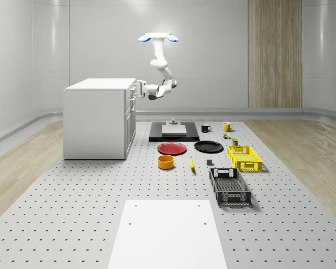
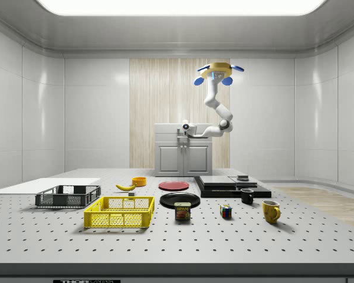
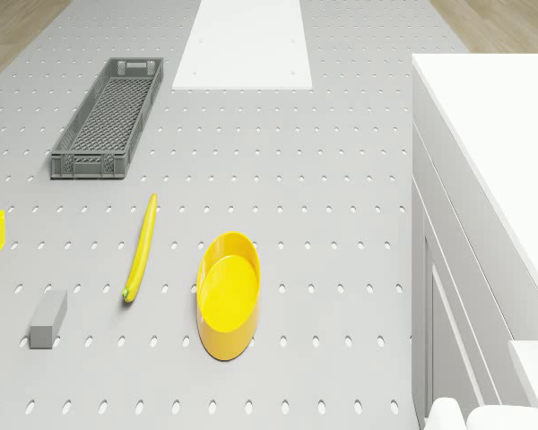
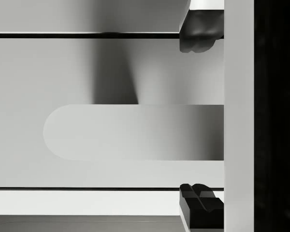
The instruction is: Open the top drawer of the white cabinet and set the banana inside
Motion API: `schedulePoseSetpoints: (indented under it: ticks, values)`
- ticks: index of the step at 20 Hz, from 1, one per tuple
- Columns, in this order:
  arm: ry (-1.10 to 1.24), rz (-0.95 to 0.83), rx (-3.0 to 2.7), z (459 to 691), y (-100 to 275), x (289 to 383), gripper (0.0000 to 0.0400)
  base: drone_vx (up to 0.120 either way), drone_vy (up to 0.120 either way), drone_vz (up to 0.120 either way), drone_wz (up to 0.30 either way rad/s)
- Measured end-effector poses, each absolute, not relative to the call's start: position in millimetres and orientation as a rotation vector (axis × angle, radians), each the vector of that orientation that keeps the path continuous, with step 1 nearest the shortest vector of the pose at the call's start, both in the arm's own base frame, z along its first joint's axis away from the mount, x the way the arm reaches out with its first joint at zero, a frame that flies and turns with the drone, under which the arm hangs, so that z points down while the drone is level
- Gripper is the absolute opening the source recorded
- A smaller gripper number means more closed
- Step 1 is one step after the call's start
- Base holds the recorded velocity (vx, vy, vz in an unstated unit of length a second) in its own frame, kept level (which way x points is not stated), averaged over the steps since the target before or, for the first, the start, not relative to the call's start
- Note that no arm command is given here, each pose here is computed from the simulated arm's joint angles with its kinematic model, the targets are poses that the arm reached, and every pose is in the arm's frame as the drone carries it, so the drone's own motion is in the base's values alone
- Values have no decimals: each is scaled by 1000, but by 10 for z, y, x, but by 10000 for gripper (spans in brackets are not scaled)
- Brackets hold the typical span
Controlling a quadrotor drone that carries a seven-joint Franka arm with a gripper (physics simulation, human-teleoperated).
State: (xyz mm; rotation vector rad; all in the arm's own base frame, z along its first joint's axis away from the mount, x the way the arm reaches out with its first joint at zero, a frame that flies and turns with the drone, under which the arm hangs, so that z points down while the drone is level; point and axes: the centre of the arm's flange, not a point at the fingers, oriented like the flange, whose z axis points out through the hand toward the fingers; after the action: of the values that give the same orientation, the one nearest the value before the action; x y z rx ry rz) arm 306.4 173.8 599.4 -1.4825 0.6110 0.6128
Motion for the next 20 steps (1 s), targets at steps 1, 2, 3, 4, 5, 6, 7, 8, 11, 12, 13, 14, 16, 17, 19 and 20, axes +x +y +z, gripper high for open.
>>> schedulePoseSetpoints:
  ticks: [1, 2, 3, 4, 5, 6, 7, 8, 11, 12, 13, 14, 16, 17, 19, 20]
  values:
    - [611, 613, -1482, 5994, 1738, 3064, 300, 0, 0, 0, 0]
    - [611, 613, -1482, 5994, 1738, 3064, 257, 0, 0, 0, 0]
    - [611, 613, -1482, 5994, 1739, 3064, 223, 0, 0, 0, 0]
    - [611, 613, -1482, 5994, 1739, 3064, 197, 0, 0, 0, 0]
    - [611, 613, -1482, 5994, 1739, 3064, 177, 0, 0, 0, 0]
    - [611, 613, -1482, 5994, 1739, 3064, 161, 0, 0, 0, 0]
    - [613, 614, -1483, 5993, 1739, 3064, 155, 0, 0, 0, 0]
    - [600, 602, -1485, 5981, 1741, 3068, 145, 0, 0, 0, 0]
    - [578, 583, -1485, 5934, 1750, 3084, 127, 0, 0, 0, 0]
    - [584, 588, -1484, 5946, 1748, 3080, 122, 0, 0, 0, 0]
    - [590, 594, -1484, 5955, 1743, 3076, 123, 0, 0, 0, 0]
    - [603, 606, -1483, 5962, 1729, 3074, 126, 0, 0, 0, 0]
    - [592, 596, -1485, 5913, 1712, 3089, 140, 0, 0, 0, 0]
    - [625, 623, -1482, 5978, 1696, 3067, 138, 0, 0, 0, 0]
    - [645, 632, -1500, 6045, 1661, 3043, 185, 0, 0, 0, 0]
    - [640, 629, -1499, 6036, 1644, 3047, 177, 0, 0, 0, 0]
